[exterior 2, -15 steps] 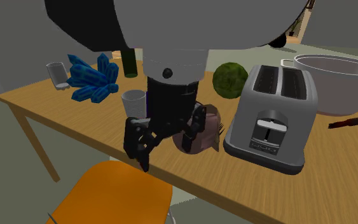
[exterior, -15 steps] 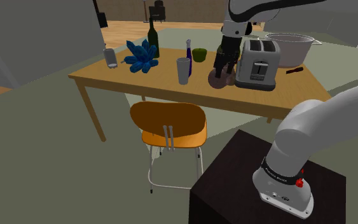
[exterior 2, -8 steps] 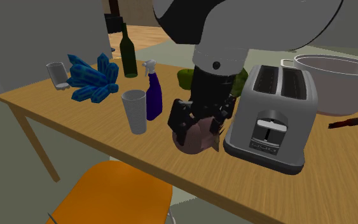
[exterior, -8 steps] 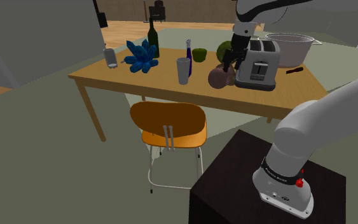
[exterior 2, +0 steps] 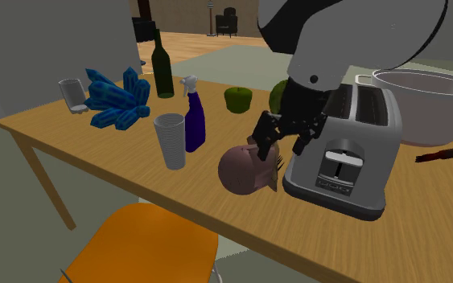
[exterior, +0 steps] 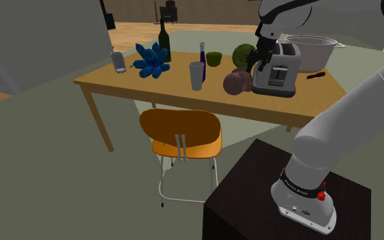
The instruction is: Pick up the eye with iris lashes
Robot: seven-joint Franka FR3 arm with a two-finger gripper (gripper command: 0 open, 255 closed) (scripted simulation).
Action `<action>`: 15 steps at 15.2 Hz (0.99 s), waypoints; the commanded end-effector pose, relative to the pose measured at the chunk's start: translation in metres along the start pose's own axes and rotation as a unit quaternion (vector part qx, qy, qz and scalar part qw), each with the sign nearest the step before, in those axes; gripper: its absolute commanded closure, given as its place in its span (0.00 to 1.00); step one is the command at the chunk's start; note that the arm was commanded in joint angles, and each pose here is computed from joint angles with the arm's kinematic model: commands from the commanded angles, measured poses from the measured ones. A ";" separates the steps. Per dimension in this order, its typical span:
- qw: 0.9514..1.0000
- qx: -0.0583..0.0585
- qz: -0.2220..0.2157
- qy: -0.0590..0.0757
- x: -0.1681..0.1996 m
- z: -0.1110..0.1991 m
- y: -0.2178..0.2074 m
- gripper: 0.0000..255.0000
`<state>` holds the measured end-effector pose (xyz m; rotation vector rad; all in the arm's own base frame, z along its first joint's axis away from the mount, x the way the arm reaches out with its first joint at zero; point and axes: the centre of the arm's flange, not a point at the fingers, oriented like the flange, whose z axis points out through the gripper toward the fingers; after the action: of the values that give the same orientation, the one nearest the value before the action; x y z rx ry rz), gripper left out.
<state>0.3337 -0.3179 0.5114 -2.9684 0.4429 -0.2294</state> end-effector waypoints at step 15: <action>1.000 0.000 0.006 0.004 -0.008 0.061 0.008 1.00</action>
<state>0.3317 -0.3233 0.4884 -2.9901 0.4660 -0.4249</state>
